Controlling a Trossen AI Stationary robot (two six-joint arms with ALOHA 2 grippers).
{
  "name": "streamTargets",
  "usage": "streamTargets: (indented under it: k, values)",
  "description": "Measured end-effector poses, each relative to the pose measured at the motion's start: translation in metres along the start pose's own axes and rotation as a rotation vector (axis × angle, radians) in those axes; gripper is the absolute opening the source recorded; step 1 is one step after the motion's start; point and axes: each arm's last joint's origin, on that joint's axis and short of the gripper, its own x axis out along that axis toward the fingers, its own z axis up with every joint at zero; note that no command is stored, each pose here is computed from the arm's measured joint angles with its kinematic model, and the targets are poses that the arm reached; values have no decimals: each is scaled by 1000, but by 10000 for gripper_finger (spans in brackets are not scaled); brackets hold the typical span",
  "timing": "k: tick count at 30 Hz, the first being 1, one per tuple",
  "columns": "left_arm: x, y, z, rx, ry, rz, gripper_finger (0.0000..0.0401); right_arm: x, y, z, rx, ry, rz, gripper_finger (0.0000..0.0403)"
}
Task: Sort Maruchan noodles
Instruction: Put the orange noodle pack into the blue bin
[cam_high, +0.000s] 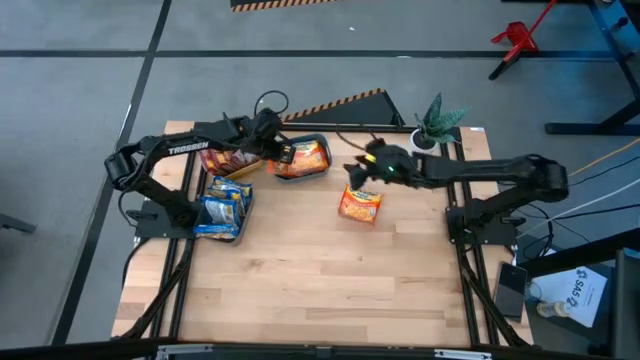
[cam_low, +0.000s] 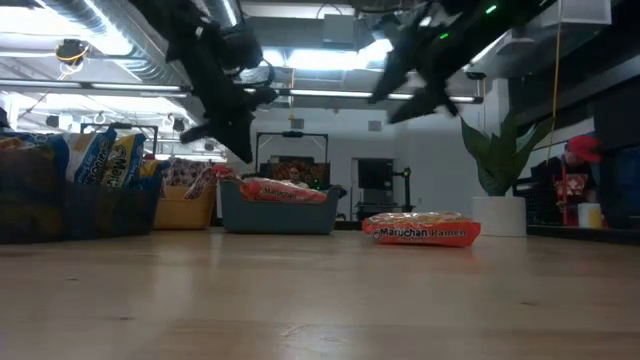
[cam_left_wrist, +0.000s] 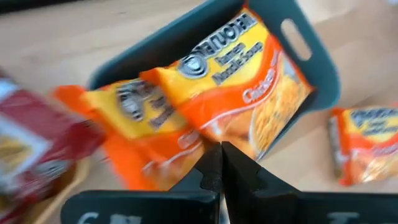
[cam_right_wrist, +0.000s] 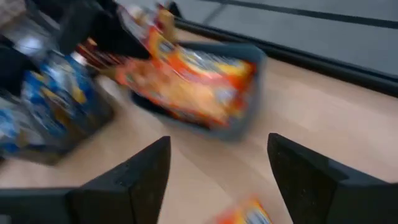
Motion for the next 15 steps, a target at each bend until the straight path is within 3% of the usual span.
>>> streamTargets:
  k: [5, 15]
  values:
    - [-28, -11, 14, 96, 13, 81, 0, 47, -2, 7, -64, -10, 87, 200]
    - [-95, -43, 51, 247, -96, 29, 0, 123, 30, 40, -274, 52, 182, 29]
